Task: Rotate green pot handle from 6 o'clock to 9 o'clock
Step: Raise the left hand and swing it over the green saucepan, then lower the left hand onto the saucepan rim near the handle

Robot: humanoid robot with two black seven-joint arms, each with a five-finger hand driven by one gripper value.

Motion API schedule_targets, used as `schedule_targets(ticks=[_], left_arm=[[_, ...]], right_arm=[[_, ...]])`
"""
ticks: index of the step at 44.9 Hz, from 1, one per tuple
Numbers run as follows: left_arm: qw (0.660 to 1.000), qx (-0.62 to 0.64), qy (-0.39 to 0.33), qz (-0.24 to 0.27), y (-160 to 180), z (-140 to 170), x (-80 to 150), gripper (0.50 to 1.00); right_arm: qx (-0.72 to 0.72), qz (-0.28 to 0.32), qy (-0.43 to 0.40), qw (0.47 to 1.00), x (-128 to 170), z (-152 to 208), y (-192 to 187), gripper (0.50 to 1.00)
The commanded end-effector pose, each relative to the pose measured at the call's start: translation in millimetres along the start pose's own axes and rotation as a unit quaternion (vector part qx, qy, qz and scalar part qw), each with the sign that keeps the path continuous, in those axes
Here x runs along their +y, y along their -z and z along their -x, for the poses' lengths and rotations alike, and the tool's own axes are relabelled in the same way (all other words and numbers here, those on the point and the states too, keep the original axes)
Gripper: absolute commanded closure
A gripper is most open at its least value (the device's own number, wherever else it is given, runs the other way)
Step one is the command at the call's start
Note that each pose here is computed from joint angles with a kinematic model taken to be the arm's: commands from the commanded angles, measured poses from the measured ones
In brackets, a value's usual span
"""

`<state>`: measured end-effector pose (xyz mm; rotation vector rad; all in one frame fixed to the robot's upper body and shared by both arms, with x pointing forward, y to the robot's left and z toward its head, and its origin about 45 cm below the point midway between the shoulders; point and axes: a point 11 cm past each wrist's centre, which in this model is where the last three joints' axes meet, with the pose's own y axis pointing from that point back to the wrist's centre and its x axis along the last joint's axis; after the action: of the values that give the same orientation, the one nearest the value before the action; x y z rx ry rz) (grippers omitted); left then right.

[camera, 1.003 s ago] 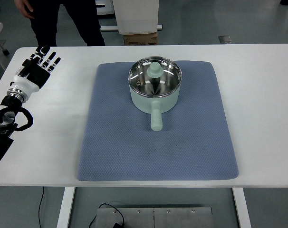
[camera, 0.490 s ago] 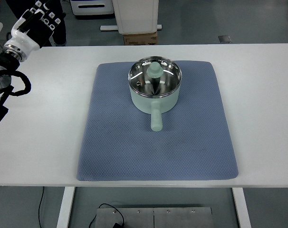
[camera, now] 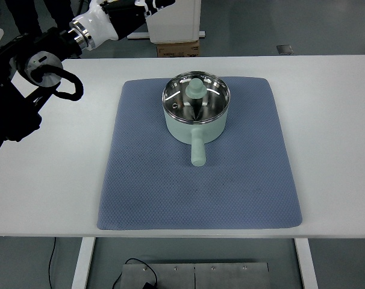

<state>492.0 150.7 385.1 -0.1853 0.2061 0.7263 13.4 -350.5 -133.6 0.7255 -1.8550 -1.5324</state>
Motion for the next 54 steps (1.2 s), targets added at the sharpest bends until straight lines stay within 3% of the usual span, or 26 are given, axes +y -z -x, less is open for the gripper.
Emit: schedule_targets(ticks=[1,13,25,29,34,54], left_arm=[[0.999,-0.024,0.037,-0.024,9,25,-11,0.5],[0.975,-0.101,0.15,-0.127,64,89,-28,0.5],[0.932,-0.146,0.26,-0.208,99,129,-18,0.5],[0.909,-0.178,0.271,-0.261,117,128,-9,0.5],[0.895,-0.199,0.271,-0.291,125,123,-4,0.5],[0.86,-0.244,0.264,-0.362,142,104,13,0.5]], right_arm=[[0.0,0.0,0.0,1.0,0,0,0,0.5],[0.0,0.0,0.0,1.0,0,0,0,0.5],[0.0,0.0,0.0,1.0,0,0,0,0.5],[0.0,0.001,0.0,1.0,0,0,0,0.5],[0.0,0.001,0.0,1.0,0,0,0,0.5],[0.0,0.0,0.0,1.0,0,0,0,0.5]])
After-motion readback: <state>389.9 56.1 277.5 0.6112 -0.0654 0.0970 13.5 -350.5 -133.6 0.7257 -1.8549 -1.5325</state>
